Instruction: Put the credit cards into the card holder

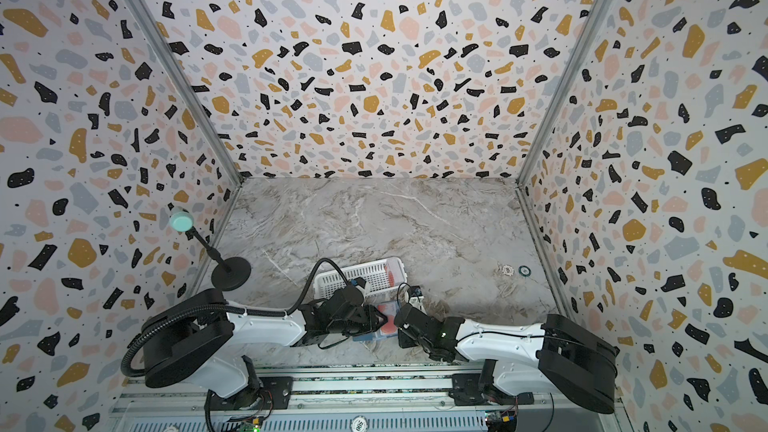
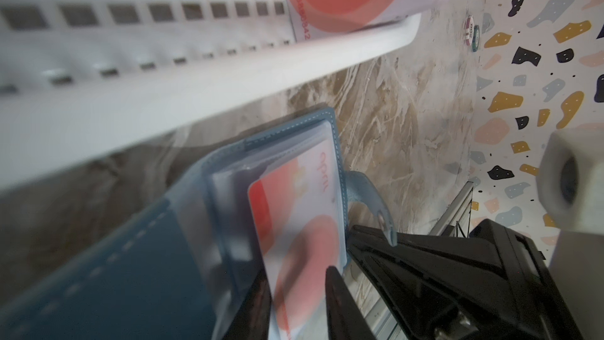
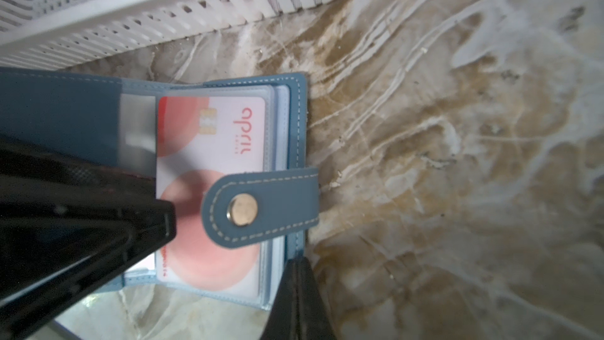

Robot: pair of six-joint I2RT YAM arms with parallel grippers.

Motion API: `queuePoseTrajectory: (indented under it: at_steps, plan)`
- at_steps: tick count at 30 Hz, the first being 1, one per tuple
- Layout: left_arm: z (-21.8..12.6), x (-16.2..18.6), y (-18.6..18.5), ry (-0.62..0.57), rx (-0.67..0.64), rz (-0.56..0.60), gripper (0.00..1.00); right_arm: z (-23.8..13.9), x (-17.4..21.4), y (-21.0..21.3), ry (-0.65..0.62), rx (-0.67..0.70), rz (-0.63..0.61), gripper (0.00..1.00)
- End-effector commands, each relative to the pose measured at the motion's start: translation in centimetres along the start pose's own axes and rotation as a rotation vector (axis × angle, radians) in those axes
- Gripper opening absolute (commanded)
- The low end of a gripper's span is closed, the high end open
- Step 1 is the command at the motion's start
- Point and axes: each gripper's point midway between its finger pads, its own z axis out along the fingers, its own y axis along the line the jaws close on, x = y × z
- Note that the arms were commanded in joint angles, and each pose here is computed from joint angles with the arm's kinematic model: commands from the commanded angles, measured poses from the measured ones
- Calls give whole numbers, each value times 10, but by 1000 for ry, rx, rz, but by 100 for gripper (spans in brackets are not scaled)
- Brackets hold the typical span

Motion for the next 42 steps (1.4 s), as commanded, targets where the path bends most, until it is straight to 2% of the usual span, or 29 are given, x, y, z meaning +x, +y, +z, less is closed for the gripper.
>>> queuePoseTrajectory:
  at_steps: [1, 10, 16, 26, 36, 42]
  plan:
    - [-2, 4, -6, 15, 2, 32, 34, 2, 24, -4, 99, 12, -24, 5]
    - [-19, -1, 17, 2, -169, 97, 36, -3, 23, -9, 81, 27, 9, 5]
    - [-28, -5, 4, -20, -131, 139, 30, -16, 13, 8, 19, -102, 47, 9]
    - [-33, -15, -40, -109, 4, 202, 29, -44, -2, 20, -87, -258, 84, 17]
    - [-22, -8, -47, -95, -86, 228, 27, -47, -3, 15, -105, -306, 130, 18]
    - [-10, -4, -21, -91, -175, 183, 23, -44, -2, 16, -87, -336, 125, 18]
